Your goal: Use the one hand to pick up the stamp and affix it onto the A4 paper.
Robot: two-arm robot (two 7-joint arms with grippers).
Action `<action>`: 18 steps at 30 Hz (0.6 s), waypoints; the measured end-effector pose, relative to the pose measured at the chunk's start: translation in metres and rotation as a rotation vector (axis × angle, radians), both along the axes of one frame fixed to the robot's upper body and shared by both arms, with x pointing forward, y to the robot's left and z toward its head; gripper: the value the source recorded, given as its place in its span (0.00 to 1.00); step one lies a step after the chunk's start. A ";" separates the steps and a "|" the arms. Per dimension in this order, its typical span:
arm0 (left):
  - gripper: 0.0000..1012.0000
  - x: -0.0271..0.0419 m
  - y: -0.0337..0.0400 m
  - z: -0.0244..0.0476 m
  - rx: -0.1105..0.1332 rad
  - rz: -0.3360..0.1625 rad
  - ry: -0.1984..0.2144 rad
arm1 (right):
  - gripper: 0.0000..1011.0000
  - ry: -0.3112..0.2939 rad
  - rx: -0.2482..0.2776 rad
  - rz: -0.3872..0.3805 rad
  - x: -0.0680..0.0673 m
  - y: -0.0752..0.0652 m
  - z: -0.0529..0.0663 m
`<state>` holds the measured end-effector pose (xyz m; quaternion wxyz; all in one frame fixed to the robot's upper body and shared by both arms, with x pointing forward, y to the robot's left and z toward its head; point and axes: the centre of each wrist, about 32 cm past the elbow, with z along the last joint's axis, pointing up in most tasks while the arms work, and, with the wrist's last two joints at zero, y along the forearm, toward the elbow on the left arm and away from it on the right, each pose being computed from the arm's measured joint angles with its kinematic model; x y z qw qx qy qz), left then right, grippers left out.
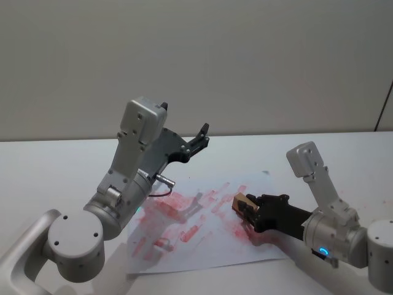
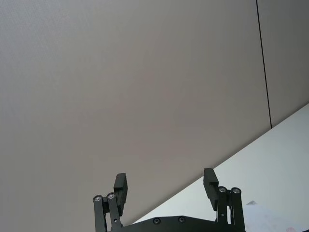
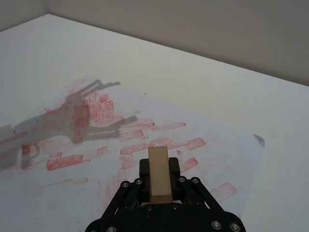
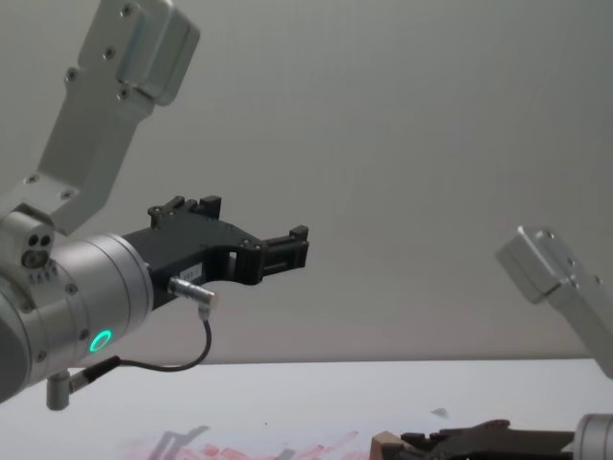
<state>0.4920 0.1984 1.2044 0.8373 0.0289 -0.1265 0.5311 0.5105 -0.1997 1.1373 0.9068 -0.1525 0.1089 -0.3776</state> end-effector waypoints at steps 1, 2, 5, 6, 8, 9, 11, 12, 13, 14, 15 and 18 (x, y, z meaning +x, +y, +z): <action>0.99 0.0000 0.0000 0.0000 0.000 0.000 0.000 | 0.21 0.001 0.001 -0.003 0.000 0.000 0.000; 0.99 0.0000 0.0000 0.0000 0.000 0.000 0.000 | 0.21 0.000 0.002 -0.004 0.000 0.001 -0.001; 0.99 0.0000 0.0000 0.0000 0.000 0.000 0.000 | 0.21 -0.008 0.007 -0.008 -0.001 0.001 -0.002; 0.99 0.0000 0.0000 0.0000 0.000 0.000 0.000 | 0.21 -0.012 0.010 -0.010 -0.002 0.002 -0.002; 0.99 0.0000 0.0000 0.0000 0.000 0.000 0.000 | 0.21 -0.022 0.015 -0.013 -0.002 0.002 -0.003; 0.99 0.0000 0.0000 0.0000 0.000 0.000 0.000 | 0.21 -0.026 0.017 -0.014 -0.002 0.002 -0.003; 0.99 0.0000 0.0000 0.0000 0.000 0.000 0.000 | 0.21 -0.047 0.026 -0.017 -0.002 0.003 -0.001; 0.99 0.0000 0.0000 0.0000 0.000 0.000 0.000 | 0.21 -0.054 0.030 -0.018 -0.002 0.003 0.000; 0.99 0.0000 0.0000 0.0000 0.000 0.000 0.000 | 0.21 -0.074 0.041 -0.022 -0.002 0.004 0.002; 0.99 0.0000 0.0000 0.0000 0.000 0.000 0.000 | 0.21 -0.081 0.044 -0.024 -0.002 0.004 0.003; 0.99 0.0000 0.0000 0.0000 0.000 0.000 0.000 | 0.21 -0.089 0.049 -0.025 -0.003 0.004 0.004; 0.99 0.0000 0.0000 0.0000 0.000 0.000 0.000 | 0.21 -0.132 0.070 -0.037 -0.003 0.003 0.010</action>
